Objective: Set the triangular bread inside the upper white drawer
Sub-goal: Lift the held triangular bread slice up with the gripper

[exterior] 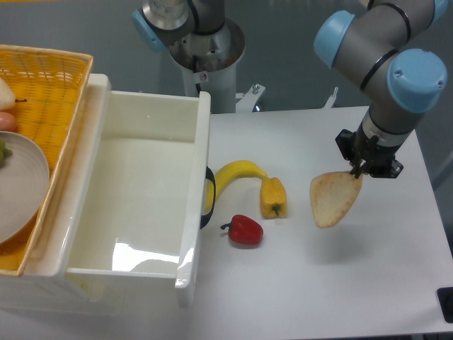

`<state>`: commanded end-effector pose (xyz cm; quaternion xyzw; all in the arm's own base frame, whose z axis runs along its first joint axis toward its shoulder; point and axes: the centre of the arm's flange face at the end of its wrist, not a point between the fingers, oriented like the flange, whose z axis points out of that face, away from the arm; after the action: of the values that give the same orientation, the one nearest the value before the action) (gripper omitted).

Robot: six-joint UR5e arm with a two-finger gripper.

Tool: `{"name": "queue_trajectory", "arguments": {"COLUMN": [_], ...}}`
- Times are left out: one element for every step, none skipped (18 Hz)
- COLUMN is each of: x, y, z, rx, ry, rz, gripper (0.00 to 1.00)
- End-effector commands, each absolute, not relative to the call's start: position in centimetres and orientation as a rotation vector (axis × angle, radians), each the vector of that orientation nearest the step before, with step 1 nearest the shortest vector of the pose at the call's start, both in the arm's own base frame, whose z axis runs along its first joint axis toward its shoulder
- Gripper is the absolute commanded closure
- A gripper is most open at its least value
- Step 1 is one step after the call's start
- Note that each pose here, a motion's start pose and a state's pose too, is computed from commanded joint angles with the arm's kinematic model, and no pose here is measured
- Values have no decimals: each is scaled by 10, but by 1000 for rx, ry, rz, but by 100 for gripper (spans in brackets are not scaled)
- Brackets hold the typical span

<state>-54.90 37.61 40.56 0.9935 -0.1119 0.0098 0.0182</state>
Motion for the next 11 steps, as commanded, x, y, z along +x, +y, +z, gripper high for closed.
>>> {"name": "queue_trajectory", "arguments": {"x": [-547, -545, -541, -537, -530, -524, -518, -511, -504, -498, -492], "y": [375, 374, 373, 372, 370, 370, 369, 369, 369, 367, 366], "z": [408, 411, 421, 428, 438, 448, 458, 470, 480, 491, 499], "rx": [3085, 3084, 3089, 3099, 3104, 3115, 3138, 3168, 3197, 3216, 3228], "ry": [-345, -345, -338, -315, -292, -273, -251, -227, -200, -180, -169], "rz": [40, 47, 34, 37, 28, 21, 16, 6, 2, -6, -11], "gripper": [100, 100, 100, 100, 100, 100, 100, 100, 100, 100, 100]}}
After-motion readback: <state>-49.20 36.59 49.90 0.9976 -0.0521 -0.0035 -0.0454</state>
